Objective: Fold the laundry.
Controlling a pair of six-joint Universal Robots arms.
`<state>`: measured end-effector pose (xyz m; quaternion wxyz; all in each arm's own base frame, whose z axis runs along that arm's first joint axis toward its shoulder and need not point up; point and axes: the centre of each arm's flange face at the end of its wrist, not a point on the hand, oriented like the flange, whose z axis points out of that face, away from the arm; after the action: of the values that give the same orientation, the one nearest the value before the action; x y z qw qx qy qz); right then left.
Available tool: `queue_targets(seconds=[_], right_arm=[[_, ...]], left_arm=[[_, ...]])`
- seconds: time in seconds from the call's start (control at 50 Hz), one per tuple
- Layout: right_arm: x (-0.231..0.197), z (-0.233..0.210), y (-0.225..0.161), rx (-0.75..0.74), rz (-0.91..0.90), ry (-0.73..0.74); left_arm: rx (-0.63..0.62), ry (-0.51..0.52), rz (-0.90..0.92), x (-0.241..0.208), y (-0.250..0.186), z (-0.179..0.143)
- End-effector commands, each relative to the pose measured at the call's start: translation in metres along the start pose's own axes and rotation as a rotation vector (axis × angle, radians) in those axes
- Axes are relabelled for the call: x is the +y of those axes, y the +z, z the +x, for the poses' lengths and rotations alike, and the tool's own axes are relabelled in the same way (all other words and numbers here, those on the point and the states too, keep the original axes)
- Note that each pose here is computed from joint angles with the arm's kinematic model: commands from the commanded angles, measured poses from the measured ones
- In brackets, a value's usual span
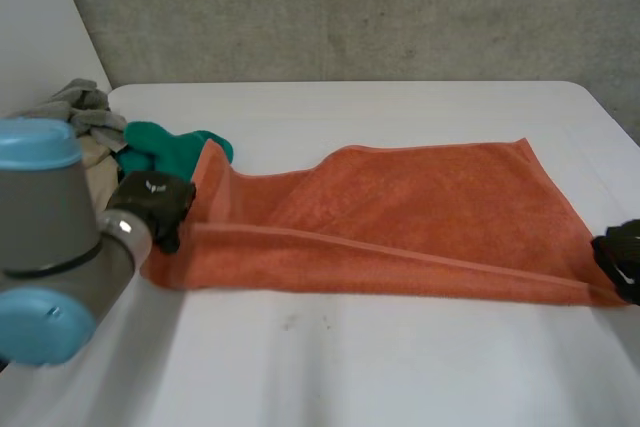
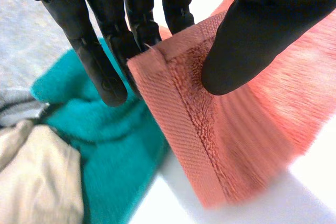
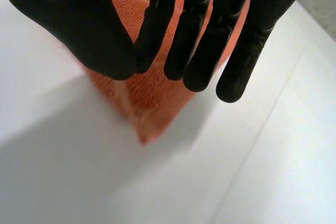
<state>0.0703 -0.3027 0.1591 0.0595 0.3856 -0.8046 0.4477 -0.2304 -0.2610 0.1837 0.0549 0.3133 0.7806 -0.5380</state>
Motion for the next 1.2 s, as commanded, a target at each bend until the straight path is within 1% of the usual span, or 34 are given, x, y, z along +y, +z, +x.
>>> queue_targets(seconds=[0.02, 0.04, 0.1, 0.14, 0.2, 0.26, 0.28, 0.32, 0.34, 0.38, 0.4, 0.42, 0.48, 0.6, 0.7, 0.94, 1.2], right_arm=[[0.007, 0.011, -0.040, -0.100, -0.149, -0.076], [0.009, 0.010, -0.046, -0.134, -0.180, -0.097], [0.011, 0.009, -0.052, -0.175, -0.219, -0.127], [0.012, 0.009, -0.053, -0.181, -0.230, -0.136], [0.009, 0.015, -0.047, -0.137, -0.198, -0.140], [-0.003, 0.014, -0.031, -0.082, -0.098, -0.145], [-0.009, 0.011, -0.024, -0.064, -0.044, -0.128], [-0.016, 0.009, -0.018, -0.043, 0.019, -0.104], [-0.019, 0.007, -0.015, -0.031, 0.062, -0.068], [-0.020, 0.007, -0.011, -0.019, 0.099, -0.010], [-0.020, 0.007, -0.011, -0.017, 0.104, -0.001], [-0.019, 0.006, -0.010, -0.017, 0.120, 0.045], [-0.018, 0.002, -0.008, -0.032, 0.143, 0.112], [-0.016, -0.006, -0.008, -0.066, 0.152, 0.163], [-0.012, -0.012, -0.007, -0.086, 0.140, 0.180], [-0.003, -0.023, -0.003, -0.130, 0.111, 0.217], [0.003, -0.021, 0.007, -0.120, 0.116, 0.198]], left_arm=[[0.169, 0.201, -0.182, 0.037, -0.064, 0.017], [0.191, 0.220, -0.202, 0.041, -0.069, 0.020], [0.254, 0.252, -0.248, 0.052, -0.082, 0.028], [0.263, 0.250, -0.248, 0.053, -0.083, 0.029], [0.242, 0.242, -0.234, 0.051, -0.076, 0.025], [0.166, 0.230, -0.127, 0.034, -0.052, 0.018], [0.131, 0.214, -0.079, 0.026, -0.041, 0.015], [0.097, 0.187, -0.028, 0.018, -0.029, 0.012], [0.083, 0.174, -0.006, 0.013, -0.025, 0.010], [0.057, 0.146, 0.032, 0.003, -0.019, 0.005], [0.037, 0.115, 0.064, -0.006, -0.014, 0.000], [0.031, 0.097, 0.076, -0.009, -0.012, -0.002], [0.027, 0.038, 0.091, -0.015, 0.001, -0.003], [0.035, -0.015, 0.111, -0.023, 0.015, 0.001], [0.033, -0.036, 0.096, -0.018, 0.035, 0.004], [-0.014, -0.040, 0.108, -0.018, 0.070, -0.002], [-0.059, -0.041, 0.142, -0.022, 0.081, -0.008]])
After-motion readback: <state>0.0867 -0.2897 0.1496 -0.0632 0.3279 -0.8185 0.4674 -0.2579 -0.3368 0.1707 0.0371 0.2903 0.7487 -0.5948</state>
